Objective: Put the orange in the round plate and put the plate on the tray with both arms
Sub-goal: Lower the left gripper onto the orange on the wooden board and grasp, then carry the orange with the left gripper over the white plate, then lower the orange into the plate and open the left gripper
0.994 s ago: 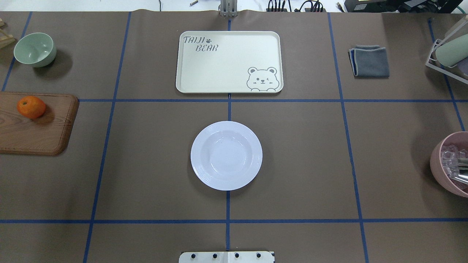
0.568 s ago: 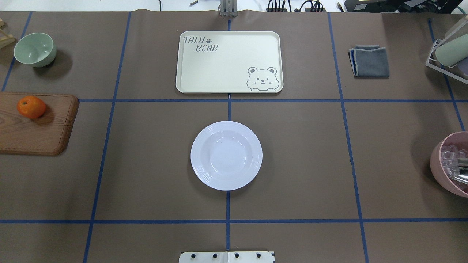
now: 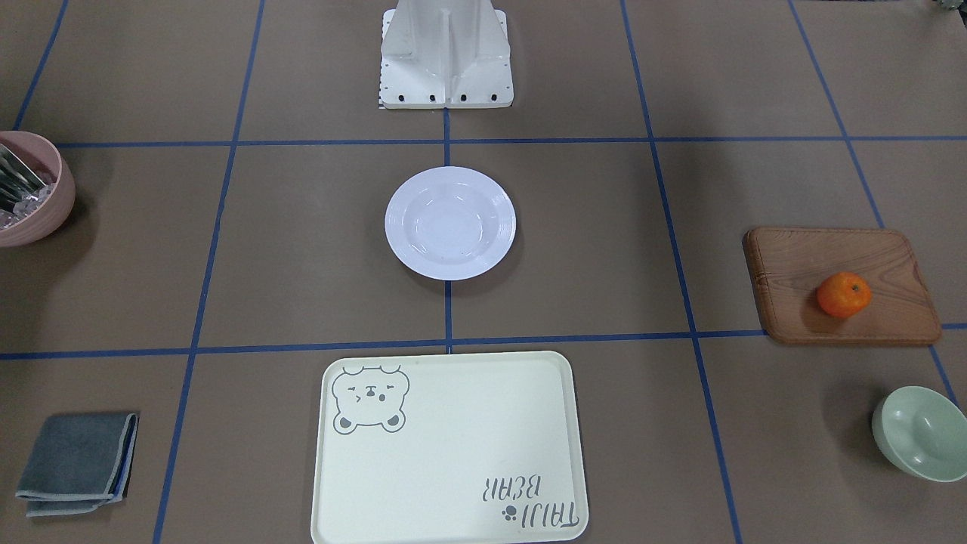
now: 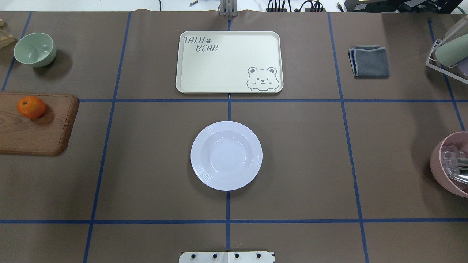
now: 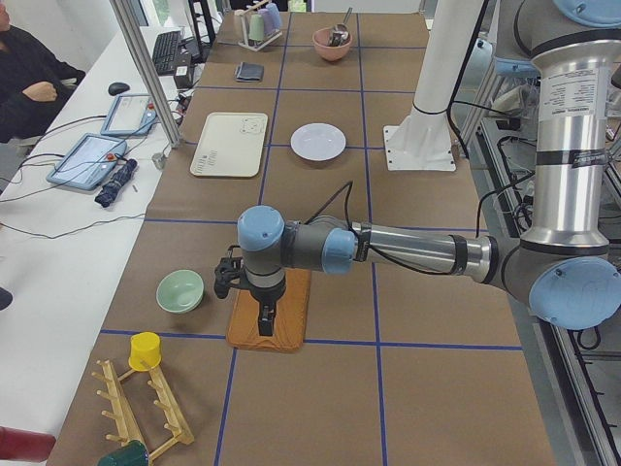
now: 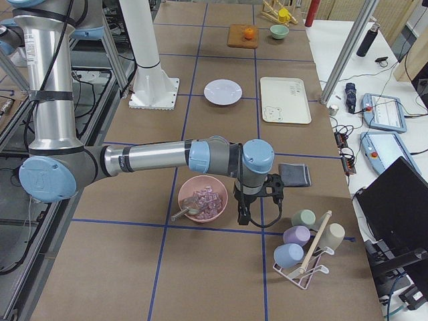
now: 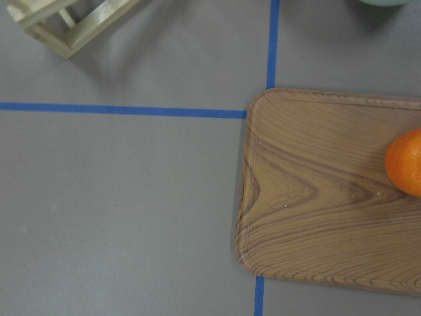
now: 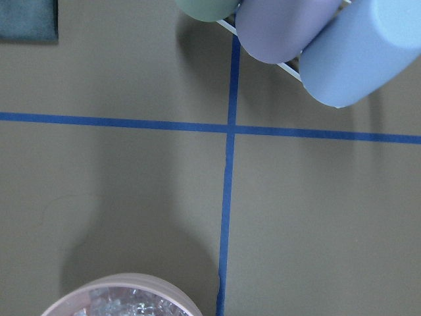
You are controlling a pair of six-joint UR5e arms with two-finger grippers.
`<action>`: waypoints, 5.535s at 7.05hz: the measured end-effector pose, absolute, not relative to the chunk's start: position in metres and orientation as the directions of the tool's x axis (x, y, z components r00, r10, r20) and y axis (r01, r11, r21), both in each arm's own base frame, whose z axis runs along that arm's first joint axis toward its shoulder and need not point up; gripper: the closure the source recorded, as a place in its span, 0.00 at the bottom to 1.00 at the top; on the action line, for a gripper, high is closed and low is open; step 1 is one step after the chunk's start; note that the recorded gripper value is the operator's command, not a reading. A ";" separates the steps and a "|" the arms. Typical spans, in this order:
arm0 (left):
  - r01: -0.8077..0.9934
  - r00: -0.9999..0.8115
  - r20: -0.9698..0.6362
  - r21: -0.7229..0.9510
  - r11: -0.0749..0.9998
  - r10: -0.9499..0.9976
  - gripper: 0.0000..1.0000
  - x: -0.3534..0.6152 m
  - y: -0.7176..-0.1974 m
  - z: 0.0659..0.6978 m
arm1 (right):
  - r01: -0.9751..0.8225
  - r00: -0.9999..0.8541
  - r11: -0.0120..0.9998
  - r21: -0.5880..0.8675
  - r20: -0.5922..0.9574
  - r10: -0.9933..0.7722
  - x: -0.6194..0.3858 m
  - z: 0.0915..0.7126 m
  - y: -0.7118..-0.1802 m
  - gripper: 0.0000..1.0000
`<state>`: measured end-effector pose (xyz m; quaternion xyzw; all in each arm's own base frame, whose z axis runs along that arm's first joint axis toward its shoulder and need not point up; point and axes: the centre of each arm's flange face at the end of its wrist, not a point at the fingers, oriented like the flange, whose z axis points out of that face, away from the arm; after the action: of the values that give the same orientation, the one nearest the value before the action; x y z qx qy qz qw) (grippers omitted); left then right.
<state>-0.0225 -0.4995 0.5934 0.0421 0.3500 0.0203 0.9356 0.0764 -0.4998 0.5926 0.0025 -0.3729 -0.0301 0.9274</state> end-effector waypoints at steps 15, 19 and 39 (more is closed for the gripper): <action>0.030 0.734 -0.679 0.007 1.000 -0.017 0.63 0.204 -0.562 0.620 | -0.049 0.707 0.997 -0.064 0.703 0.080 0.072 0.617 -0.493 0.00; 0.004 0.704 -0.710 0.022 1.000 0.013 1.00 0.218 -0.561 0.574 | -0.047 0.687 0.997 -0.065 0.723 0.080 0.070 0.616 -0.492 0.00; 0.117 0.607 -0.766 -0.179 0.977 -0.213 0.01 0.614 -0.417 0.173 | -0.039 0.670 0.996 -0.082 0.737 0.087 0.068 0.629 -0.474 0.00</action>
<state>0.6143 -0.4170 0.1727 -0.0552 0.4337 -0.0922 0.8946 0.0684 -0.4744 0.6286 -0.0299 -0.4046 0.0344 0.9134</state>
